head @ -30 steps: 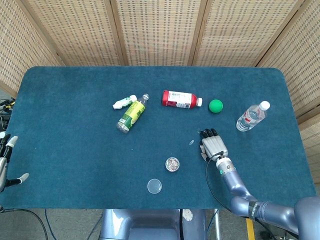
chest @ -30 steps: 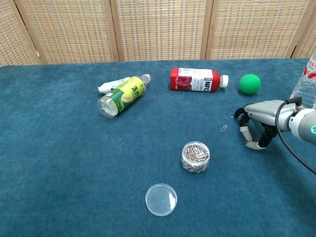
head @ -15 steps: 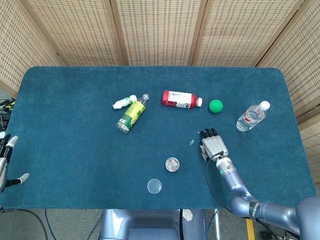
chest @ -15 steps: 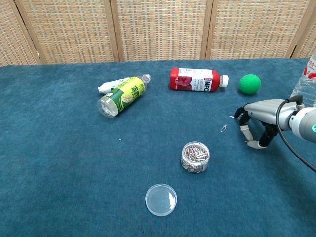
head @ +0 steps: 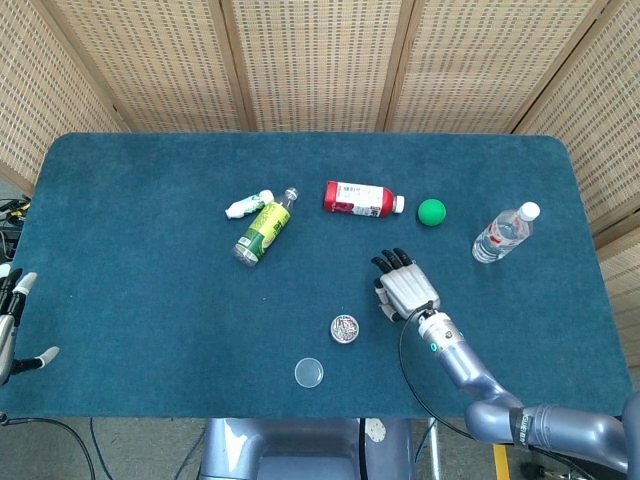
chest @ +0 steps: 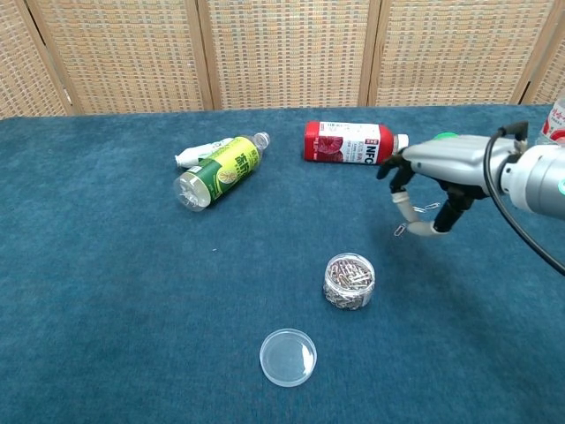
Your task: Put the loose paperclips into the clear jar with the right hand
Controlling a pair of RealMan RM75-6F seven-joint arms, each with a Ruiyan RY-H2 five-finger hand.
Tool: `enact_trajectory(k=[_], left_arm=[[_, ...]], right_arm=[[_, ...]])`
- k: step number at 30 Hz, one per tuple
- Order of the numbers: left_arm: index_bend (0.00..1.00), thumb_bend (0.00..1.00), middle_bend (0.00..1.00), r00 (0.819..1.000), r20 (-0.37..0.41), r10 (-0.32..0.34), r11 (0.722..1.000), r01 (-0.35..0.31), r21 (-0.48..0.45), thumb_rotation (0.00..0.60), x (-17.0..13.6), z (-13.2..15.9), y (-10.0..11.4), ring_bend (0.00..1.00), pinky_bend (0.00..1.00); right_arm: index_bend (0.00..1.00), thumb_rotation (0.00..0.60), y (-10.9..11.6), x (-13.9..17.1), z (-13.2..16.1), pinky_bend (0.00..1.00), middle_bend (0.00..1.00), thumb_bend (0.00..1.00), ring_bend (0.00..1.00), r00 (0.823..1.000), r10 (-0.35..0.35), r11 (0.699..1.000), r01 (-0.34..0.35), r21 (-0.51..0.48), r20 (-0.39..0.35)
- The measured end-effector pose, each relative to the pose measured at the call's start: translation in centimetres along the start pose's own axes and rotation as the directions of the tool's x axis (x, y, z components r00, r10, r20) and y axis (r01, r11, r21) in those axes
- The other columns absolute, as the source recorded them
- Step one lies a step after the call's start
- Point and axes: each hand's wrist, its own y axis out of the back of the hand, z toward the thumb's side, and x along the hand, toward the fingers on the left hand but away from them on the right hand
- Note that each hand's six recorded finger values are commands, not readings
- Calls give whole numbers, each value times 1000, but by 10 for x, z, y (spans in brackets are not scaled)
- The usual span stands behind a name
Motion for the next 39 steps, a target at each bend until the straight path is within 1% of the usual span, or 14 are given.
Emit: enact_trajectory(k=[4,7,11,14,17,20,30,39], left_arm=[[0,0,0,1000,0,-3,1000,3,0,600,0,0,-1,0,0],[0,0,0,1000,0,-4,1000,4,2,600,0,0,-1,0,0],[0,0,0,1000,-2,-5,1000,5,5,600,1,-1,-2,0,0],[0,0,0,1000,-3,-4,1000,4,5,600,1,-1,-2,0,0],[0,0,0,1000,-3,-2,1000,2,3,600,1,-1,-1,0,0],[0,0,0,1000,-3,-5,1000,5,3,600,1,-1,-2,0,0],[0,0,0,1000,-2,-7,1000,7,4,600,1,-1,-2,0,0],[0,0,0,1000,-4,-6,1000,6,5,600,1,-1,-2,0,0]], right_arm=[[648,600,16,2,27,12,124,547,0,997,-12,1000,12,-10,-78],[648,600,18,0,40,12,124,547,0,994,2,1000,-3,-7,-110],[648,600,13,-1,63,12,124,547,0,988,32,999,-33,-4,-152],[648,600,4,-3,77,12,124,547,0,983,53,999,-51,19,-173],[648,600,-7,-6,85,12,125,547,0,982,72,997,-67,37,-172],[648,600,-13,-8,87,12,125,548,0,983,80,996,-72,53,-163],[648,600,-17,-10,78,12,124,547,0,988,87,995,-80,56,-129],[648,600,-21,-14,80,12,125,546,0,989,88,995,-83,46,-117]])
